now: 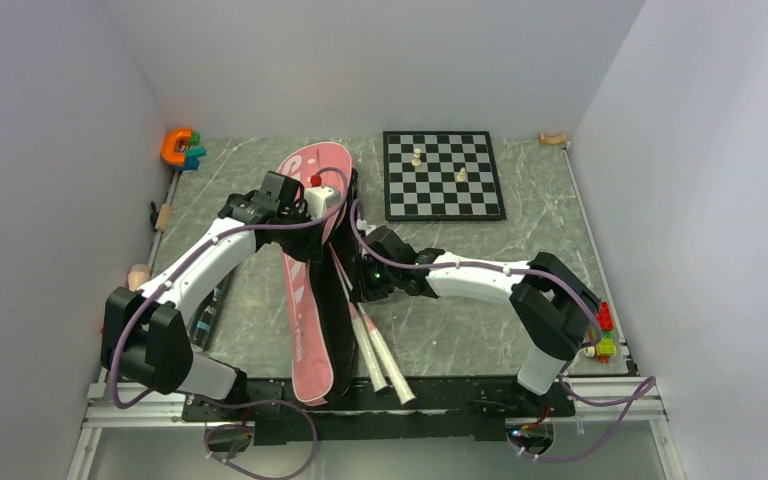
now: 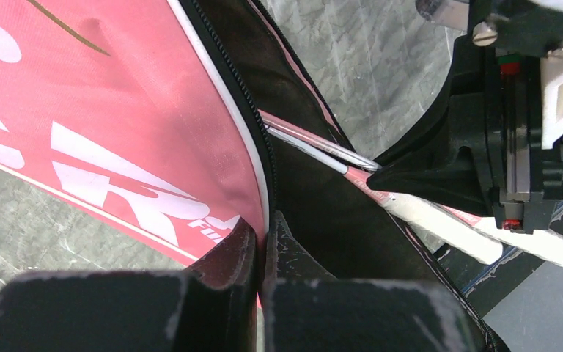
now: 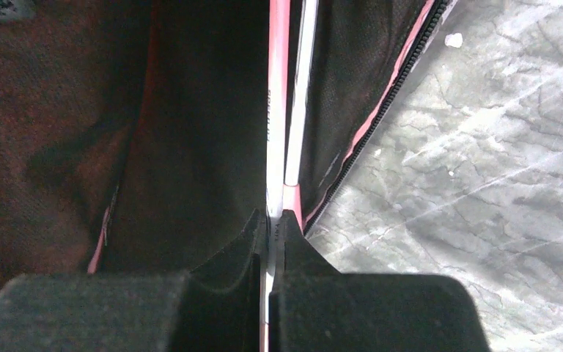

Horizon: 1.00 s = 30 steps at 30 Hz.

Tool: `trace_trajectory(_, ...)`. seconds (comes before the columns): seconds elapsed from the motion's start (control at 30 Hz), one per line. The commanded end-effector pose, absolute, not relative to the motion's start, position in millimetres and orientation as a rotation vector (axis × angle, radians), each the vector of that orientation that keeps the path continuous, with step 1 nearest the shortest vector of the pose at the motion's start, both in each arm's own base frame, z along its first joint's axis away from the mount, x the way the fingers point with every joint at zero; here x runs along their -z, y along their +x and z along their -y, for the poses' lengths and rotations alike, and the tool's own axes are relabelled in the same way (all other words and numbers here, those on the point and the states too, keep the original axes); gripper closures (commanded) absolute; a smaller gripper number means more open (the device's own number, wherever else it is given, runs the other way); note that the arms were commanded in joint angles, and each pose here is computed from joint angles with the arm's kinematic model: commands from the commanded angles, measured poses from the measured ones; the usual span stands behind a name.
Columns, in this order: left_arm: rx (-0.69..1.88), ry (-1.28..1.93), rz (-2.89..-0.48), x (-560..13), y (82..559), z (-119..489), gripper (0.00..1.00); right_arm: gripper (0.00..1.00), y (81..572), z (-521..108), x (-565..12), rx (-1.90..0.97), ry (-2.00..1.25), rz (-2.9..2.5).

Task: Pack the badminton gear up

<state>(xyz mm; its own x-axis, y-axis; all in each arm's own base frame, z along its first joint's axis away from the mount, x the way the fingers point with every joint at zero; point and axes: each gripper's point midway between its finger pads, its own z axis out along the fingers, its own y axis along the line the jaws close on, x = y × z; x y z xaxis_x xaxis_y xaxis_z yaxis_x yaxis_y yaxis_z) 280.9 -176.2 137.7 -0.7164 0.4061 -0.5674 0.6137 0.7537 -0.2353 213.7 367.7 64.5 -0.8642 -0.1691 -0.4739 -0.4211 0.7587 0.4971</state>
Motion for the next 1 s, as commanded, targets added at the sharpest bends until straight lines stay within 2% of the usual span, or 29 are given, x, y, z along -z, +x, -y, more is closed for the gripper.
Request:
trace_trajectory(0.0, 0.628, 0.805, -2.371, -153.0, 282.2, 186.8, 1.0, 1.0, 241.1, -400.0, -110.6, -0.999, -0.405, -2.365)
trace_trajectory(0.2, 0.644, 0.815, -2.372, -151.0, 281.4, 189.0, 1.0, 1.0, 254.7, -418.8, -116.3, -1.06, -0.373, -2.347)
trace_trajectory(0.23, 0.642, 0.818, -2.374, -150.1, 281.0, 188.5, 1.0, 0.96, 255.8, -420.1, -114.2, -1.056, -0.373, -2.358)
trace_trajectory(0.27, 0.638, 0.82, -2.374, -150.1, 281.1, 188.1, 1.0, 0.86, 255.8, -420.6, -111.6, -1.052, -0.373, -2.367)
trace_trajectory(0.3, 0.637, 0.823, -2.376, -149.7, 280.7, 187.6, 1.0, 0.8, 255.7, -419.0, -109.3, -1.05, -0.367, -2.374)
trace_trajectory(0.53, 0.633, 0.831, -2.376, -147.5, 279.5, 186.6, 1.0, 0.5, 261.3, -391.0, -109.0, -1.096, -0.276, -2.35)
trace_trajectory(0.8, 0.635, 0.821, -2.377, -148.4, 279.1, 186.5, 1.0, 0.47, 294.0, -352.1, -125.9, -1.042, -0.156, -2.287)
trace_trajectory(0.97, 0.631, 0.819, -2.375, -150.2, 279.1, 185.9, 1.0, 0.42, 319.0, -346.5, -103.3, -1.024, -0.116, -2.307)
